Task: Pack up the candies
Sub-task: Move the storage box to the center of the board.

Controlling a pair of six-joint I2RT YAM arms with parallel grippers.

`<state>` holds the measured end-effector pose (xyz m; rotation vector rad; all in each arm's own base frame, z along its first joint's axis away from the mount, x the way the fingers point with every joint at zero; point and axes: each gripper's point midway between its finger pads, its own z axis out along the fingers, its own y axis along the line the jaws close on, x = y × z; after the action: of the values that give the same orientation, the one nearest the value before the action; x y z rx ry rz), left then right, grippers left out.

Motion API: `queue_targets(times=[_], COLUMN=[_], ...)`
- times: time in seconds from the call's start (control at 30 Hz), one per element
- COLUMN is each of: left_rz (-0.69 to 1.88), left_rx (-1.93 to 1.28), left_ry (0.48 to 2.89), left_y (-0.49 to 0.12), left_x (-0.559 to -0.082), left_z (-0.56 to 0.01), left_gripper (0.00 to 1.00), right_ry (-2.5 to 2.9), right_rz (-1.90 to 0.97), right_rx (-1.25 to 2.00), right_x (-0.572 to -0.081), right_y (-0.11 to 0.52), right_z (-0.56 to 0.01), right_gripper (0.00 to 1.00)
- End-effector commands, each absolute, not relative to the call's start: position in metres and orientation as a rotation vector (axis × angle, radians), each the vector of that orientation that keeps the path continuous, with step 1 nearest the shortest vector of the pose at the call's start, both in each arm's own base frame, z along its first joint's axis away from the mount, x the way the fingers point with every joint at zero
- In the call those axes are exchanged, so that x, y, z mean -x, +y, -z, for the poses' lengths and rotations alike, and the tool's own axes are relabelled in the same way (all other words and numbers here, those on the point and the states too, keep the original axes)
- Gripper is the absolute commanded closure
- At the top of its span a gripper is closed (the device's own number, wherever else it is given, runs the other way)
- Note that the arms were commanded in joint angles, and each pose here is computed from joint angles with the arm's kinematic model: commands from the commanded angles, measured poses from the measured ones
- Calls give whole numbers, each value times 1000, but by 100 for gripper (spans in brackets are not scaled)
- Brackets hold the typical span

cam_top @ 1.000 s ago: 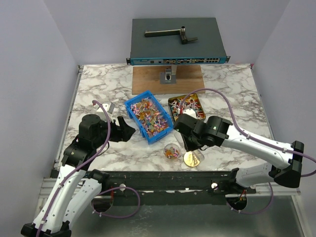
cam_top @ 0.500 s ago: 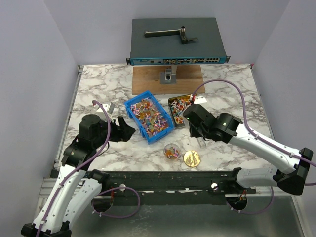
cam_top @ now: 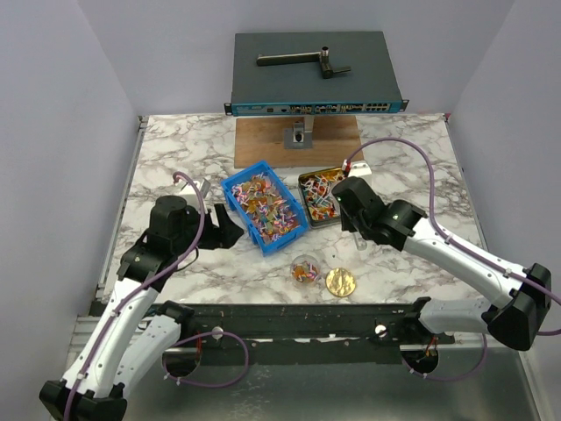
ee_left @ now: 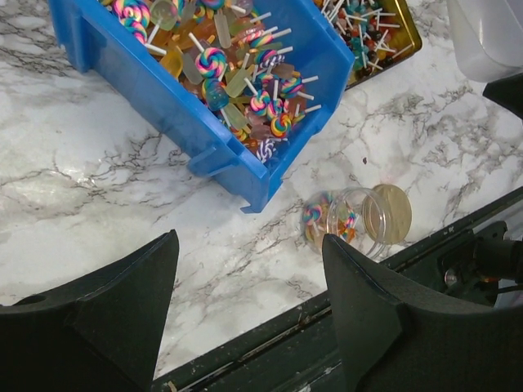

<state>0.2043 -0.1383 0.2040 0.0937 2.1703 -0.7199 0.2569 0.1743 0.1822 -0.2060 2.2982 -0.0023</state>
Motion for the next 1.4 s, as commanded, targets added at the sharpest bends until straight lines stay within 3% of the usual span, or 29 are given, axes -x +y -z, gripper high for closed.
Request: queue_targets(times=[0.0,0.83,1.37], left_rz=[840,1081,1030], left_rx=[-113,-106,71], left_ry=[2175,2284,2381], left_y=[-156,-295,-367], left_x=[-205,-262,-328], left_z=[-215,-258,-224], left_gripper=[26,31,39], right_ry=[2219,2081,2021], right_rz=[32,-256,-331], right_rx=[181,123,84], right_x=[-270,-241,-220], right_y=[169,163,144], right_z=[-192,-242,-262], right_gripper=[99,99,99])
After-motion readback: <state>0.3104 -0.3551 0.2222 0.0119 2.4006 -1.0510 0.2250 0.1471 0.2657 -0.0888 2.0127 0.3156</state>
